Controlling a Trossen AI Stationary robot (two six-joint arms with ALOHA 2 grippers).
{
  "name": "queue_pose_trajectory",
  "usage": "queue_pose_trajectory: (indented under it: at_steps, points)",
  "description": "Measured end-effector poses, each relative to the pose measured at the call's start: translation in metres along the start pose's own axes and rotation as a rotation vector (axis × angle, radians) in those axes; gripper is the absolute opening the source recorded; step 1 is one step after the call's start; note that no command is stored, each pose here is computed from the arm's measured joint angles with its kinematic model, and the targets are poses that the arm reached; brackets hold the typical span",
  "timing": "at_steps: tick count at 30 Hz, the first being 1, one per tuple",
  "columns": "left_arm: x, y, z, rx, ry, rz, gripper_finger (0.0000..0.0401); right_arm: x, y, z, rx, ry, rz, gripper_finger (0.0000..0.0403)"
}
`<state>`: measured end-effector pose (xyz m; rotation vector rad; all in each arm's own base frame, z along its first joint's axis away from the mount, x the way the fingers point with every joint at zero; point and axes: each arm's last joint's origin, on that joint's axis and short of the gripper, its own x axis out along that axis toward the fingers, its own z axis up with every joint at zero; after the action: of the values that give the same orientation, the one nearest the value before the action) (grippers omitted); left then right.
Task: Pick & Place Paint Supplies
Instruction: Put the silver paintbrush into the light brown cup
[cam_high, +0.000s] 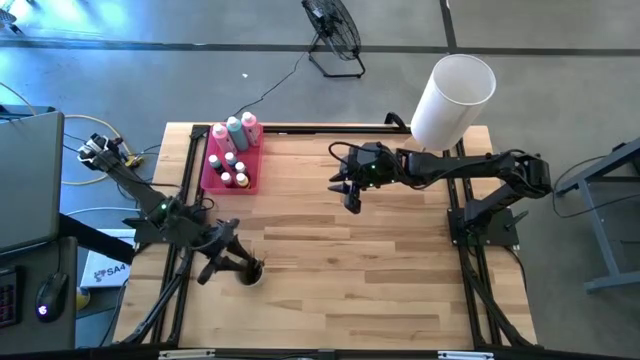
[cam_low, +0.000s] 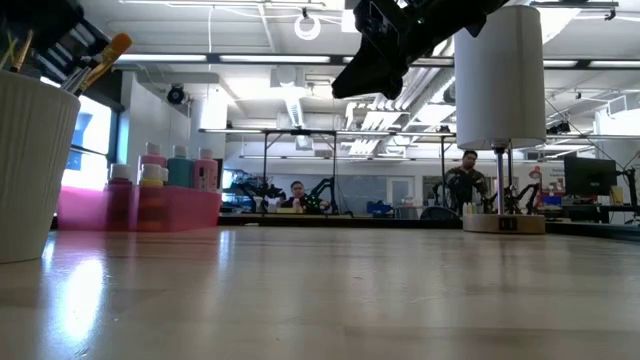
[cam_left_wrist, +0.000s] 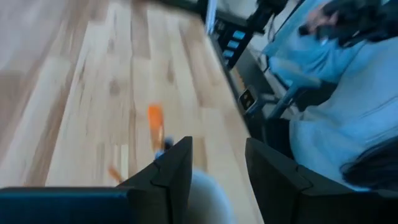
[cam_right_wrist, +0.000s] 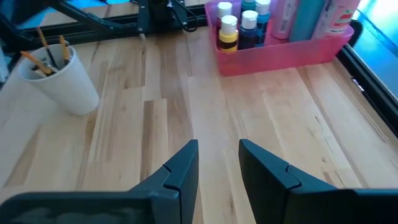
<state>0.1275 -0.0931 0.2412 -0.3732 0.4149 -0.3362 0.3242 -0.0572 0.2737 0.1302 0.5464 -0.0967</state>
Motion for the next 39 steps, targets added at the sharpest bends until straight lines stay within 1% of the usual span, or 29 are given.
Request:
queue_pose_trajectory:
  at_steps: [4,6,8,10,12,15,18,20,24,28,35,39]
  points:
    - [-0.013,-0.006,0.017,0.047,-0.054,-0.017,0.0148,0.000,0.000,0.000,-0.003,-0.003,0.012,0.0109]
    - [-0.020,-0.007,0.025,0.070,-0.085,0.033,0.0148,0.000,0.000,0.000,0.000,-0.003,0.013,0.0109]
    - [-0.027,-0.007,0.034,0.099,-0.134,0.111,0.0148,0.000,0.001,0.000,0.001,-0.002,0.035,0.0109]
    - [-0.032,-0.006,0.039,0.138,-0.171,0.204,0.0148,0.000,0.003,0.000,0.001,0.001,0.088,0.0109]
    - [-0.034,-0.005,0.042,0.176,-0.198,0.255,0.0148,0.000,0.004,0.000,0.001,0.004,0.149,0.0109]
    - [-0.035,-0.004,0.042,0.231,-0.205,0.297,0.0148,0.000,0.007,0.000,-0.006,0.007,0.202,0.0109]
    - [-0.035,-0.003,0.043,0.235,-0.223,0.351,0.0148,0.000,0.008,0.000,-0.021,0.005,0.191,0.0109]
    - [-0.035,-0.003,0.043,0.236,-0.227,0.364,0.0144,0.000,0.009,0.000,-0.038,0.004,0.194,0.0109]
    - [-0.035,-0.002,0.043,0.237,-0.228,0.367,0.0120,0.000,0.011,0.000,-0.064,0.003,0.201,0.0109]
    - [-0.035,-0.001,0.044,0.245,-0.230,0.378,0.0080,0.000,0.012,0.000,-0.069,0.004,0.200,0.0109]
    - [-0.031,0.018,0.050,0.221,-0.195,0.433,0.0008,0.000,0.012,-0.003,-0.065,0.027,0.204,0.0109]
    - [-0.027,0.032,0.056,0.202,-0.163,0.418,0.0007,0.000,0.012,-0.003,-0.082,0.031,0.204,0.0109]
